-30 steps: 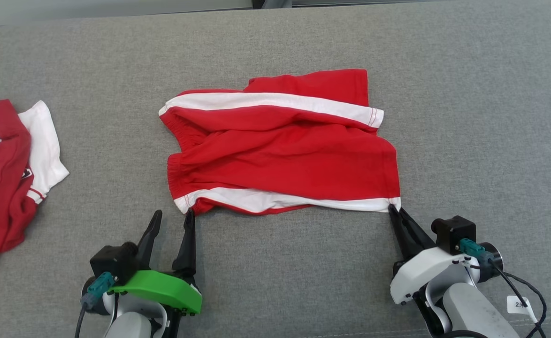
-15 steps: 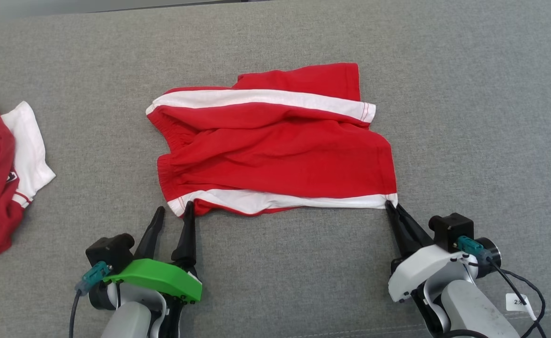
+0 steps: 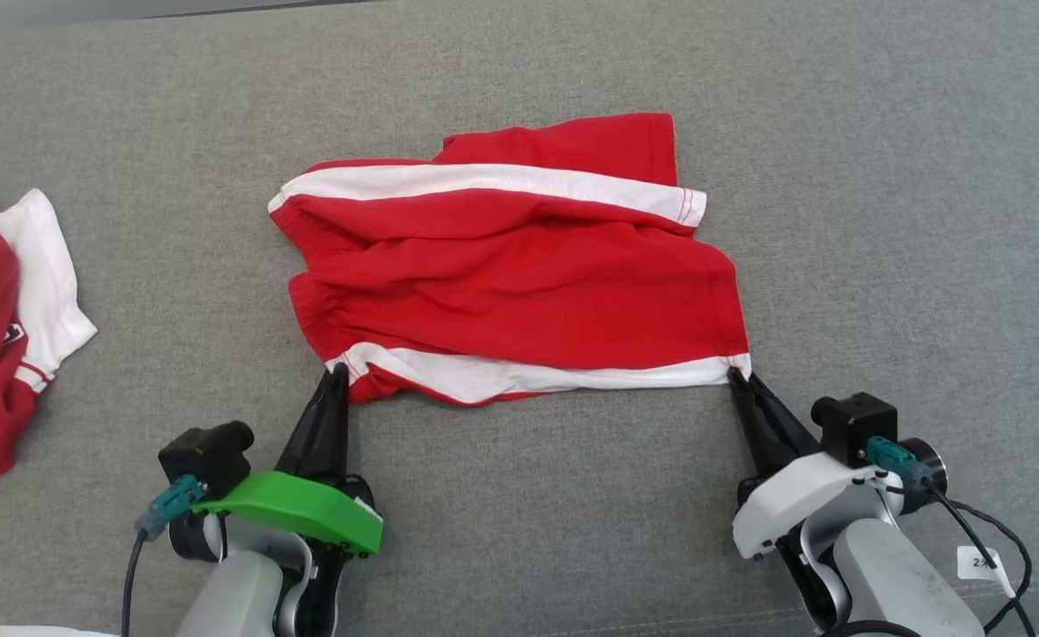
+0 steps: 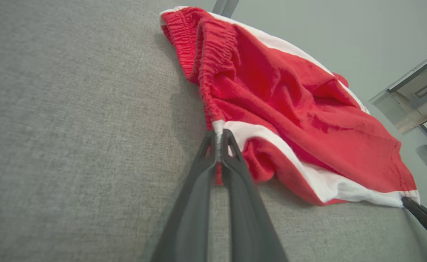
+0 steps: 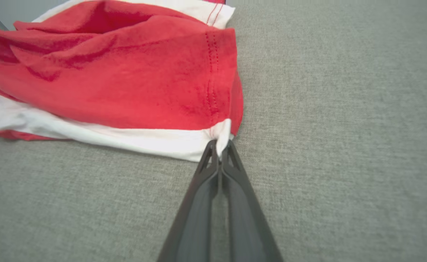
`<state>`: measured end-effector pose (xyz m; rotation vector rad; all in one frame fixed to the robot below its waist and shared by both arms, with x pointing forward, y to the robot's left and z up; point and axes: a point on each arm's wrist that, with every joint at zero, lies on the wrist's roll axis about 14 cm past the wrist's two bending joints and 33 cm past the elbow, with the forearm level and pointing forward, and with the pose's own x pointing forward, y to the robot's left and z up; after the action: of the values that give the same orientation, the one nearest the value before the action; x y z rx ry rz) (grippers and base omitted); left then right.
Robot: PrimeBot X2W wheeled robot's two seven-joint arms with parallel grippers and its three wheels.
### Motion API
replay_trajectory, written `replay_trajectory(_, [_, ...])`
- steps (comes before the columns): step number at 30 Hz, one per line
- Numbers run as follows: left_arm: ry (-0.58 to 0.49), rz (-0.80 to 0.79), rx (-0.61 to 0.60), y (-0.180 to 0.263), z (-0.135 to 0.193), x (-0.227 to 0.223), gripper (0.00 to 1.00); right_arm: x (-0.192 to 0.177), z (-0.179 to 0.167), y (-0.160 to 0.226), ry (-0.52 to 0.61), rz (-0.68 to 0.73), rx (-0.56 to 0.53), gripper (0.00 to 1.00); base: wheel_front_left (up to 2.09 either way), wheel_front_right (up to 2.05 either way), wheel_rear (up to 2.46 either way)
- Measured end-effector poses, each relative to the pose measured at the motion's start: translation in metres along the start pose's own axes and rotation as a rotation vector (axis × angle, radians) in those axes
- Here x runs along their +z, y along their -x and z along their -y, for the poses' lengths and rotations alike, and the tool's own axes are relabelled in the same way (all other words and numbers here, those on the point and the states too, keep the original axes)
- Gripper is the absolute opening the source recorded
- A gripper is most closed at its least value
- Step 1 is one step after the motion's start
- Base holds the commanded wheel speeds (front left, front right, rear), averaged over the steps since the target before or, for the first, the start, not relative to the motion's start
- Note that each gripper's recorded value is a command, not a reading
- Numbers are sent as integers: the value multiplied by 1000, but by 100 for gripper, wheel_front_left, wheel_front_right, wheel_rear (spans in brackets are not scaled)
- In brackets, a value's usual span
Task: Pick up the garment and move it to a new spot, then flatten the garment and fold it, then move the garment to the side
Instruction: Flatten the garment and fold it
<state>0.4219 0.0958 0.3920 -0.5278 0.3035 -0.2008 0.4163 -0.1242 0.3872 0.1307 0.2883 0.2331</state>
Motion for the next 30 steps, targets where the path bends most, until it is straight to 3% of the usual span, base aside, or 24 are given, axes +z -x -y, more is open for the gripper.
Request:
replay_trajectory(5, [-26,80,-48,1,13,28,0,26,-1,0,-19,80,-4,0,0,0,0])
replay_trajectory(8, [-68,154,-91,6,22,57,0,61,-4,2,-48,189,-1,0,0,0,0])
replay_trajectory(11, [-146,241,-165,11,38,96,0,110,-7,6,-41,324,22,0,0,0,0])
replay_trajectory(16, [-243,323,-396,28,93,159,0,205,-5,26,25,563,60,0,0,0,0])
replay_trajectory(22, [-357,547,-527,72,139,286,0,312,-11,72,123,836,103,0,0,0,0])
replay_trajectory(26, [-418,573,-529,90,145,316,0,347,-19,91,165,914,134,0,0,0,0])
replay_trajectory(30, [-408,484,-507,77,138,309,0,366,-25,86,211,912,154,0,0,0,0])
